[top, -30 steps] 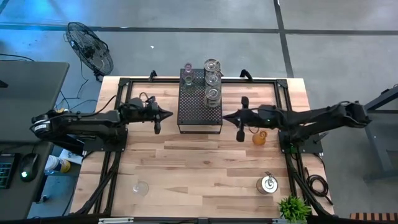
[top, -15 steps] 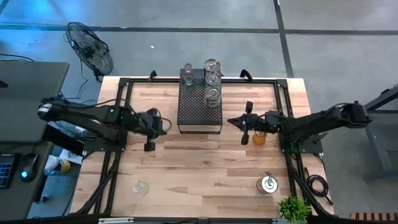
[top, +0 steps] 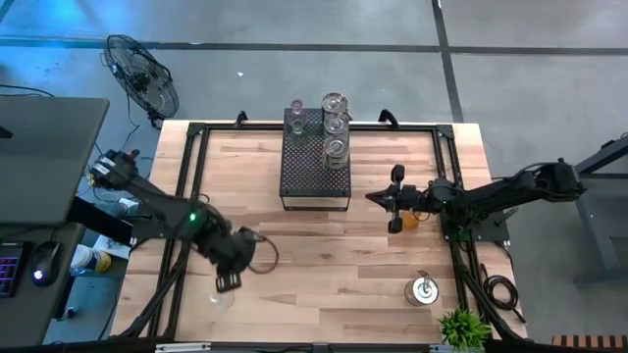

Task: Pick & Place candle stick holders
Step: Put the transparent glass candle holder on the shelf

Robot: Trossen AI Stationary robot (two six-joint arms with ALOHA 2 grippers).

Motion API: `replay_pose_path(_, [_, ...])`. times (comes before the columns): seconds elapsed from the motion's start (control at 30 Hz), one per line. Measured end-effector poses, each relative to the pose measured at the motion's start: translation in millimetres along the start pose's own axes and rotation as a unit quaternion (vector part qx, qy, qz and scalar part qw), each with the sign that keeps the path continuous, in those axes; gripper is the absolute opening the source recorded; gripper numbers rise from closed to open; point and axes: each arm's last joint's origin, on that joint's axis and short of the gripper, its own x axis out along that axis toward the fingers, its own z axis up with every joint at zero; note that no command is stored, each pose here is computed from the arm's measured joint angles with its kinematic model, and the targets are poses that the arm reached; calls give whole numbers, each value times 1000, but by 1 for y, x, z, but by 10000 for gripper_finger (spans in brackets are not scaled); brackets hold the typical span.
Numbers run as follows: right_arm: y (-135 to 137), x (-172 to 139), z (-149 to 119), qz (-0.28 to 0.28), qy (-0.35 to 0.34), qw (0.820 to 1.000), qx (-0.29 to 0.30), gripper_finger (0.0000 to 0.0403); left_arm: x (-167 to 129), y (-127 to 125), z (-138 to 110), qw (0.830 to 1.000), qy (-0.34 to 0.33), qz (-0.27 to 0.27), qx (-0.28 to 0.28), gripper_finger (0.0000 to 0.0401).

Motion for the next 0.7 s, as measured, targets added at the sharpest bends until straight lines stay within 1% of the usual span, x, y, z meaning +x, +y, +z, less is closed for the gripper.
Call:
replay_pose_path(0.13, [1,0,0,10,0,1000,-1,1,9,-26,-10,996,32,-32,-80,136])
replay_pose_path(0.2, [1,0,-1,11,2,1000,-2,1,16,-36,-19,992,45,-31,-115,161])
replay_pose_path(0.3, [1,0,-1,11,3,1000,-2,1,26,-46,-31,985,58,-11,-160,193])
replay_pose_path(0.43, [1,0,-1,11,4,1000,-3,1,39,-56,-42,976,51,18,-212,225])
replay_pose_path(0.57, [1,0,-1,13,4,1000,-3,1,52,-63,-49,967,57,40,-246,247])
replay_pose_path(0.7, [1,0,-1,22,2,1000,-3,2,59,-63,-51,959,62,64,-269,260])
